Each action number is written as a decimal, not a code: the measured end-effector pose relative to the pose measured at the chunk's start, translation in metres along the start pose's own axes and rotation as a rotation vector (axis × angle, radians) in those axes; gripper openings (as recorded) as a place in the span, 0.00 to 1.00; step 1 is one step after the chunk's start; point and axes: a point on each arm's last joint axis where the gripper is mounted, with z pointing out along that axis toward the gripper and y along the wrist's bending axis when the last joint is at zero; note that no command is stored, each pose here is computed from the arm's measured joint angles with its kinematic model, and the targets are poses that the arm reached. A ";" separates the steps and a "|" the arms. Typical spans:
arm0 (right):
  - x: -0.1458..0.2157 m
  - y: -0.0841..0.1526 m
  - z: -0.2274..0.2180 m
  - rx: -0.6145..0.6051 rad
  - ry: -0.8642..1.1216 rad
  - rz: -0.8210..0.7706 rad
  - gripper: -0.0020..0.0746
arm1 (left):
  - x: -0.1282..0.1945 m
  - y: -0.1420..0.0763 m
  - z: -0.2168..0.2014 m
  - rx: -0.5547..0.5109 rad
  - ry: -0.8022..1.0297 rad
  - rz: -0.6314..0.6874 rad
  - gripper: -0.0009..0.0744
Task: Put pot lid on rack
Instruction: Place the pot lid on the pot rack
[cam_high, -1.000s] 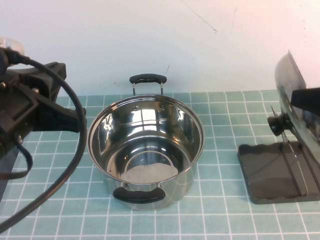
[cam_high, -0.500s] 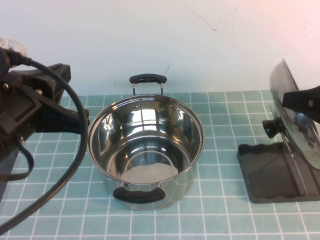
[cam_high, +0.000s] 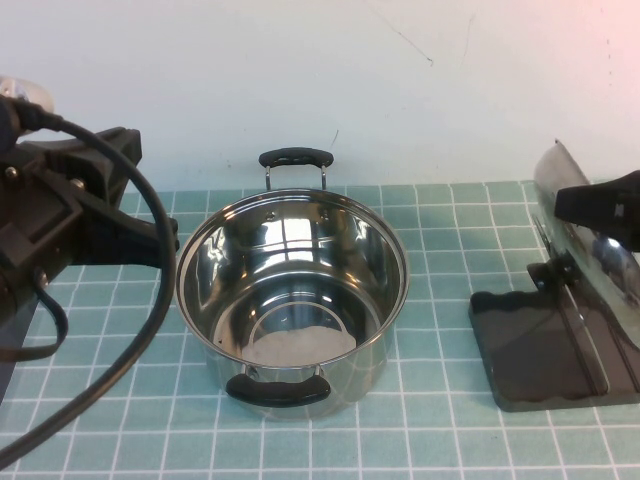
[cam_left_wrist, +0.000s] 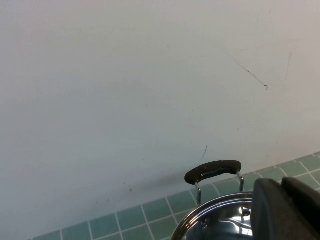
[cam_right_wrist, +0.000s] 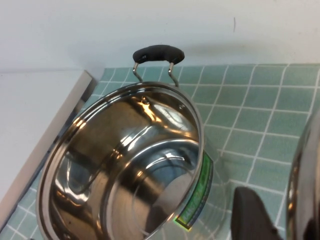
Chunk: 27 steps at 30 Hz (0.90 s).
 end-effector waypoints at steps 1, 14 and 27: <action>0.000 -0.001 0.000 0.002 0.000 -0.001 0.33 | 0.000 0.000 0.000 0.000 0.000 0.000 0.01; 0.003 -0.025 -0.020 0.029 0.062 -0.013 0.41 | 0.000 0.000 0.000 0.000 0.000 0.000 0.01; -0.002 -0.037 -0.057 0.049 0.019 0.008 0.50 | -0.002 0.002 -0.003 -0.010 -0.010 0.036 0.01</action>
